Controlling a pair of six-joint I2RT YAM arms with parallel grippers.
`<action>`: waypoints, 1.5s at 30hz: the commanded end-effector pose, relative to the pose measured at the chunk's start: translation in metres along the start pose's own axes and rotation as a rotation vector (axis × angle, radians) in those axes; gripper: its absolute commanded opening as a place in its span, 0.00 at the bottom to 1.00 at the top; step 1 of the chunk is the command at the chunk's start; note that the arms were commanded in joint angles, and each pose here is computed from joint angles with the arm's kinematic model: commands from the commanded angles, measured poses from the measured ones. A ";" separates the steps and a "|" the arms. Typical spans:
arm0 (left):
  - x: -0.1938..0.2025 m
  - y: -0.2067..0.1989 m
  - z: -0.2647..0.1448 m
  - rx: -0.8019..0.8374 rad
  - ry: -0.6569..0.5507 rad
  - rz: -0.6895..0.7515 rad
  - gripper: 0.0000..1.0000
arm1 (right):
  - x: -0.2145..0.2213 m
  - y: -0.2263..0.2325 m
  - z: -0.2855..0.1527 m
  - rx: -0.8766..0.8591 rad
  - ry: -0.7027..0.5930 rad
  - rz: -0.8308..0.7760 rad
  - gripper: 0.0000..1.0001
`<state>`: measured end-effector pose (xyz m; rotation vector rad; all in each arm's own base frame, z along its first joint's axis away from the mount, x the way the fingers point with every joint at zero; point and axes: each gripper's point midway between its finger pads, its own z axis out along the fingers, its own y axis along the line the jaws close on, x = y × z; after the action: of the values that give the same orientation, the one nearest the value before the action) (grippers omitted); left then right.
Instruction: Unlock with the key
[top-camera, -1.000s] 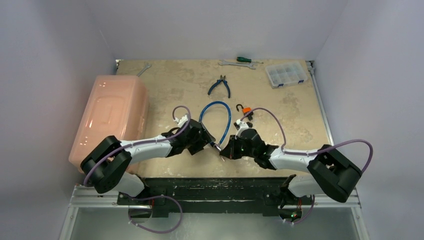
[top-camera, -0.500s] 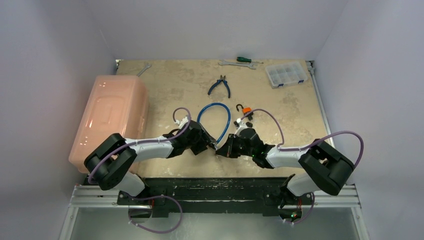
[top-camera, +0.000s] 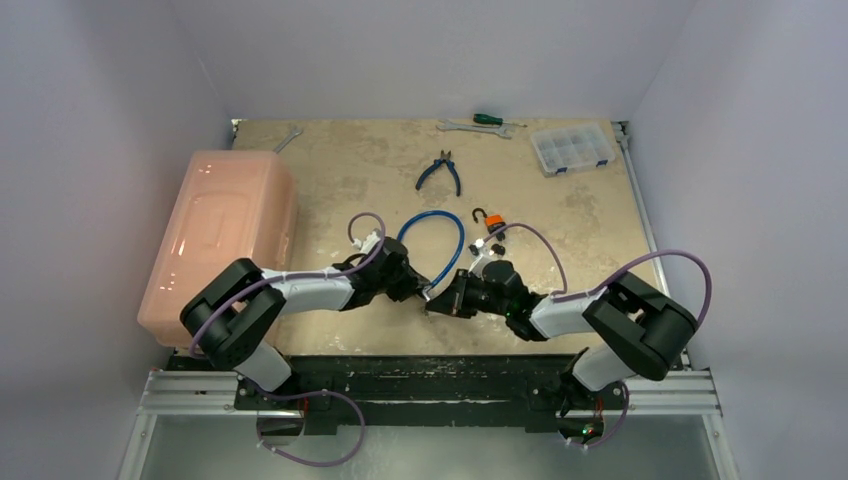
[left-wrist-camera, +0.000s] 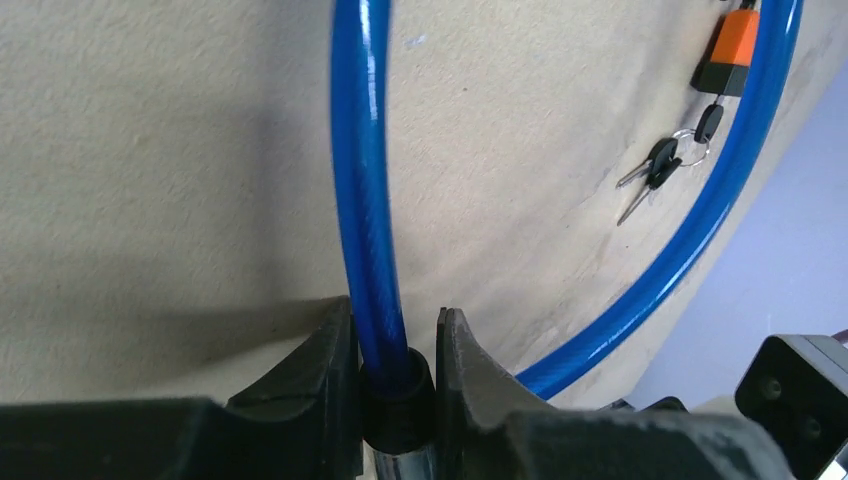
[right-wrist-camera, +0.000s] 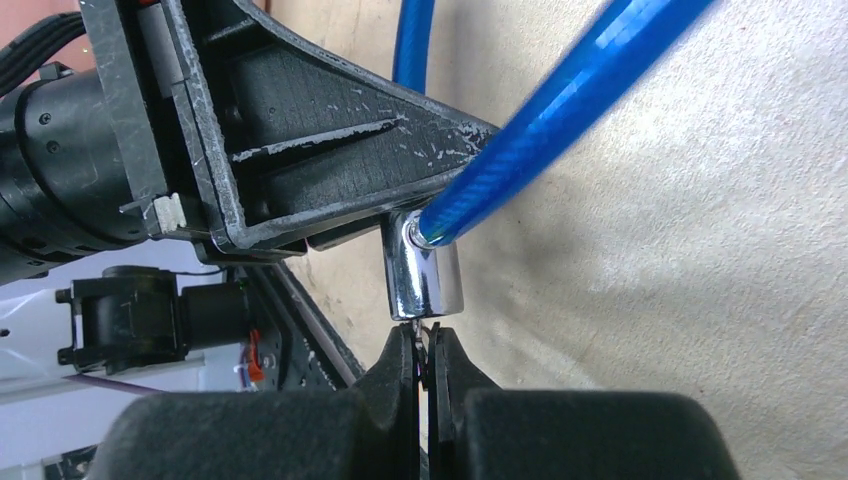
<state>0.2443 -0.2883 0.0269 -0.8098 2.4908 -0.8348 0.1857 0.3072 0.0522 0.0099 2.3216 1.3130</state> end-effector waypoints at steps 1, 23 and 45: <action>0.009 -0.004 0.009 0.018 0.043 0.024 0.00 | -0.017 0.049 -0.001 -0.213 -0.050 -0.029 0.00; -0.005 -0.027 0.000 0.036 -0.008 0.020 0.00 | -0.015 0.023 -0.026 -0.052 -0.075 -0.119 0.46; -0.006 -0.033 -0.004 0.057 -0.008 0.020 0.00 | -0.012 0.007 -0.012 0.003 -0.052 -0.107 0.31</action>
<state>0.2462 -0.2946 0.0272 -0.7877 2.5224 -0.8208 0.1810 0.2910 0.0586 -0.0571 2.2927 1.2352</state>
